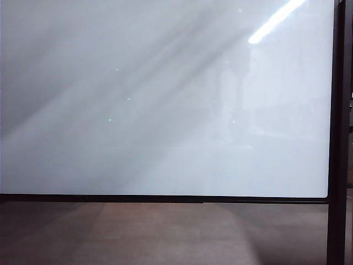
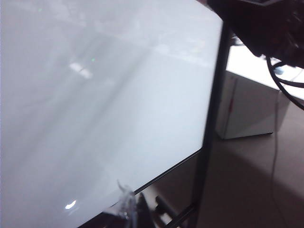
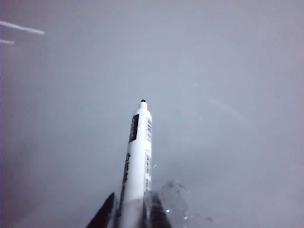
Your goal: Reach to the right to find the marker pen, pick it up, and write the number 6 on the whiteboard.
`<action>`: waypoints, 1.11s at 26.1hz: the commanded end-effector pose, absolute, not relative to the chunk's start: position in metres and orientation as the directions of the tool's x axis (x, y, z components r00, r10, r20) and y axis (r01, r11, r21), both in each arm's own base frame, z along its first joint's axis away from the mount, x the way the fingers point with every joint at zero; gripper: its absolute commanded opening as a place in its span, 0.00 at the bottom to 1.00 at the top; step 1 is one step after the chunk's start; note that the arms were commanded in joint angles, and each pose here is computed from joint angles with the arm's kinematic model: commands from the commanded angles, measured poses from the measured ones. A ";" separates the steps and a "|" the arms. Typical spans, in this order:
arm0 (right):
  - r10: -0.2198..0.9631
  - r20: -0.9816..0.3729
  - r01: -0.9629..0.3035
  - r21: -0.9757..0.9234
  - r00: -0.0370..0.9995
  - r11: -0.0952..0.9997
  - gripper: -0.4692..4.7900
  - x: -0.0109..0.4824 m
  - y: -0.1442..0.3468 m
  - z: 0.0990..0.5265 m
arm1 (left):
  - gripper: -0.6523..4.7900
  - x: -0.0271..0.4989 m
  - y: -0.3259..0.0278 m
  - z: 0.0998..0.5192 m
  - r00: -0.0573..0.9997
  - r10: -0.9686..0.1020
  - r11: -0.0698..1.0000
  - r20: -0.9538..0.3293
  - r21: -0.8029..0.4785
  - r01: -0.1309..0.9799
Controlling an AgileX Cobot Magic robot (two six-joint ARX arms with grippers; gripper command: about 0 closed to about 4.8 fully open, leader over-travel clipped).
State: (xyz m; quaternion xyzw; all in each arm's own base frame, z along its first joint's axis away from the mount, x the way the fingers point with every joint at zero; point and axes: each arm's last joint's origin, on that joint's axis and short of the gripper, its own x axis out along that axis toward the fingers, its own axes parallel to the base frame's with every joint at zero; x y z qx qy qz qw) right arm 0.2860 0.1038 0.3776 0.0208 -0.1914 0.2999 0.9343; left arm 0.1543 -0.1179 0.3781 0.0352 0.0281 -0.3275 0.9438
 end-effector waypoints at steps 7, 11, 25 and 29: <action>0.602 0.323 -0.617 -0.068 0.730 0.784 0.15 0.311 0.135 0.342 | 0.11 0.156 -0.109 0.379 0.812 -0.577 0.812 -0.088 0.044 0.582; 0.606 0.334 -0.630 -0.047 0.722 0.775 0.15 0.319 0.141 0.330 | 0.11 0.157 -0.110 0.373 0.812 -0.574 0.813 -0.101 0.044 0.580; 0.568 0.275 -0.577 -0.053 0.776 0.815 0.15 0.326 0.157 0.311 | 0.11 0.164 -0.114 0.346 0.807 -0.587 0.806 -0.066 0.044 0.590; 0.538 0.271 -0.550 -0.038 0.798 0.834 0.15 0.328 0.162 0.305 | 0.11 0.164 -0.114 0.346 0.807 -0.587 0.806 -0.066 0.044 0.591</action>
